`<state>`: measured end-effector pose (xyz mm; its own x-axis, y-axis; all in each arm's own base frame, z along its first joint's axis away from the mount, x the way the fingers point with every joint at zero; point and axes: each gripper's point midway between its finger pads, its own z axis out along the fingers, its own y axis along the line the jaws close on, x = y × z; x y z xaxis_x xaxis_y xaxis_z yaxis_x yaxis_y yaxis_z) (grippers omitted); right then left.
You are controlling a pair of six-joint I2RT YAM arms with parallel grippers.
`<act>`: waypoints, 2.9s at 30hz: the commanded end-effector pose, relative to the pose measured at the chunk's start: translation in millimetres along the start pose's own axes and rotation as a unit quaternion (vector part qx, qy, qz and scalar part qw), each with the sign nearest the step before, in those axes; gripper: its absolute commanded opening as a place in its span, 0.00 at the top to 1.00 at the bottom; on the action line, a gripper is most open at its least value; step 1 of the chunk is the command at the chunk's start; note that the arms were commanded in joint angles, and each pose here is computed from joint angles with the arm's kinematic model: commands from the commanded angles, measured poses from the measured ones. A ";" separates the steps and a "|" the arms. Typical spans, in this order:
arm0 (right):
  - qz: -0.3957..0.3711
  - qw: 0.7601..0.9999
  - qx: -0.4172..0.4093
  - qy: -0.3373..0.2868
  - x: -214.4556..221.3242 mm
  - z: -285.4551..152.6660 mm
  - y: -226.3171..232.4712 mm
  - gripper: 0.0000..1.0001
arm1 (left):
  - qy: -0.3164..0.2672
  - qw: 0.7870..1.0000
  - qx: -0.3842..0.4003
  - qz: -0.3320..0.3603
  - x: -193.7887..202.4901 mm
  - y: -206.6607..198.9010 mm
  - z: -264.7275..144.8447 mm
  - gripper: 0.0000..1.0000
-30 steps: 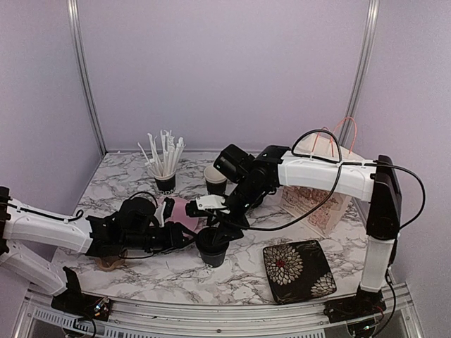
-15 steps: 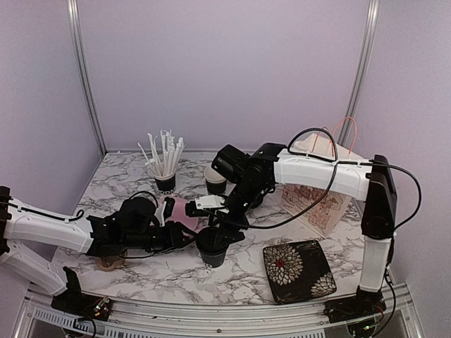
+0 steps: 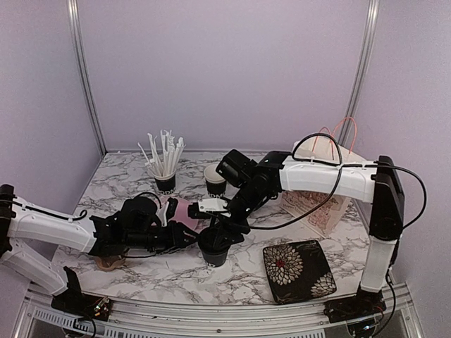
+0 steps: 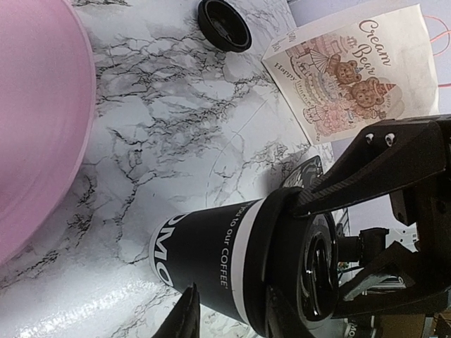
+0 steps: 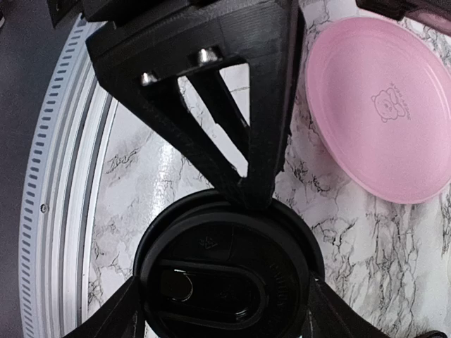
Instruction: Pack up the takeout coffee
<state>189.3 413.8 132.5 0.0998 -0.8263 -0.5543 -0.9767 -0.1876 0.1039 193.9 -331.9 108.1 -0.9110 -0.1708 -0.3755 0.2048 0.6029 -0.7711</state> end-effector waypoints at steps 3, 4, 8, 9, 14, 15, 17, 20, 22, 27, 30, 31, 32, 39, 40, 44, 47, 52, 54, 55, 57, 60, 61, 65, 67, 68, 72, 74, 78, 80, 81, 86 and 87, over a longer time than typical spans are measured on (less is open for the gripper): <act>0.010 0.996 -0.017 0.091 70.1 48.4 17.0 0.46 | 0.074 0.995 -0.062 -0.024 37.7 46.5 14.4 0.71; 0.010 0.995 -0.017 0.094 75.4 50.7 18.4 0.47 | 0.082 0.994 -0.071 -0.029 42.3 53.9 15.4 0.74; 0.007 0.994 -0.025 0.103 92.0 61.1 24.5 0.47 | 0.122 0.982 -0.130 -0.066 70.4 102.3 15.9 0.80; 0.008 0.994 -0.029 0.105 96.1 64.0 26.6 0.48 | 0.133 0.977 -0.147 -0.077 78.7 115.2 15.2 0.80; 0.010 0.992 -0.040 0.117 113.6 75.6 32.7 0.50 | 0.173 0.962 -0.179 -0.110 107.5 148.1 14.4 0.82; 0.010 0.992 -0.040 0.119 116.1 76.3 33.4 0.51 | 0.170 0.964 -0.174 -0.108 105.3 145.1 14.9 0.83; 0.010 0.992 -0.038 0.117 115.3 74.8 34.0 0.52 | 0.155 0.973 -0.146 -0.086 92.2 125.4 18.1 0.83; 0.005 0.994 -0.031 0.108 109.4 68.1 32.8 0.52 | 0.109 0.991 -0.076 -0.033 59.4 73.8 17.4 0.78; -0.005 0.995 -0.025 0.100 103.9 62.9 31.7 0.53 | 0.080 0.996 -0.034 0.009 39.9 40.0 12.2 0.67; -0.050 0.995 -0.021 0.082 89.2 47.0 33.5 0.53 | 0.012 0.995 0.041 0.090 3.6 -25.1 -17.4 0.41; -0.096 0.992 -0.030 0.075 80.2 36.6 36.9 0.53 | -0.019 0.992 0.049 0.118 -9.6 -40.4 -36.4 0.32; -0.107 0.991 -0.035 0.075 77.6 33.2 38.0 0.52 | -0.028 0.991 0.045 0.122 -13.0 -41.2 -41.1 0.31; -0.120 0.989 -0.041 0.076 74.4 30.0 39.0 0.52 | -0.034 0.991 0.040 0.127 -15.2 -40.7 -45.0 0.31; -0.164 0.980 -0.076 0.080 55.2 7.9 34.2 0.41 | -0.073 0.988 0.025 0.132 -24.7 -35.0 -67.4 0.30; -0.166 0.980 -0.081 0.079 52.5 5.8 32.5 0.39 | -0.075 0.988 0.022 0.131 -24.1 -32.2 -68.9 0.30; -0.168 0.979 -0.085 0.082 46.0 3.1 22.6 0.34 | -0.076 0.989 0.000 0.126 -20.3 -16.5 -70.4 0.28; -0.165 0.980 -0.084 0.067 35.9 -2.8 16.6 0.31 | -0.068 0.990 -0.010 0.124 -17.2 -10.4 -67.2 0.26; -0.160 0.984 -0.070 0.044 19.5 -16.8 5.1 0.27 | -0.075 0.988 -0.029 0.133 -23.3 -7.6 -60.7 0.20; -0.156 0.985 -0.066 0.035 14.9 -23.4 2.8 0.25 | -0.073 0.986 -0.032 0.144 -25.1 -9.2 -56.2 0.17; -0.153 0.986 -0.063 0.030 12.8 -27.2 1.1 0.24 | -0.073 0.985 -0.032 0.151 -26.4 -11.4 -53.7 0.16; -0.149 0.987 -0.057 0.019 9.3 -33.8 -1.3 0.23 | -0.070 0.983 -0.034 0.164 -29.4 -15.2 -46.6 0.14; -0.141 0.989 -0.051 0.008 7.0 -42.0 -4.8 0.21 | -0.062 0.980 -0.031 0.185 -34.3 -26.0 -34.2 0.12; -0.139 0.989 -0.049 0.005 6.3 -44.3 -5.6 0.20 | -0.060 0.979 -0.032 0.191 -36.6 -29.0 -29.6 0.12; -0.130 0.991 -0.041 -0.007 5.0 -51.6 -6.2 0.20 | -0.045 0.975 -0.014 0.219 -40.8 -46.6 -11.3 0.11; -0.122 0.992 -0.039 -0.008 6.8 -56.4 -5.2 0.20 | -0.037 0.973 -0.007 0.229 -44.1 -55.7 -0.8 0.11; -0.118 0.992 -0.038 -0.011 7.2 -59.9 -4.1 0.19 | -0.033 0.972 -0.004 0.234 -45.0 -59.2 2.7 0.10; -0.099 0.994 -0.016 -0.036 5.3 -84.3 -1.1 0.19 | -0.013 0.966 -0.001 0.259 -44.7 -64.3 17.9 0.10; -0.090 0.995 -0.001 -0.051 5.1 -93.4 0.7 0.19 | -0.004 0.962 -0.005 0.273 -47.0 -64.0 24.6 0.10; -0.041 0.997 0.047 -0.053 16.4 -95.8 -5.9 0.20 | 0.014 0.959 -0.013 0.282 -50.1 -60.7 36.2 0.10; -0.001 0.997 0.070 -0.044 30.5 -89.1 -11.0 0.22 | 0.018 0.958 -0.013 0.286 -49.8 -59.9 39.2 0.10; 0.023 0.995 0.081 -0.045 35.1 -86.1 -14.2 0.23 | 0.019 0.957 -0.016 0.290 -49.8 -58.9 40.5 0.10; 0.100 0.992 0.072 -0.038 64.4 -63.2 -4.3 0.24 | 0.029 0.950 -0.022 0.309 -53.1 -56.3 49.1 0.12; 0.110 0.992 0.055 -0.027 71.9 -56.6 0.9 0.24 | 0.034 0.950 -0.019 0.309 -53.3 -56.5 51.6 0.13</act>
<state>200.5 326.1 151.2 0.0010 -0.8129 -0.5825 -0.9940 -0.0647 0.0885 246.0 -390.7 145.9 -0.6625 0.2214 -0.7156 0.6600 0.6244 -0.4178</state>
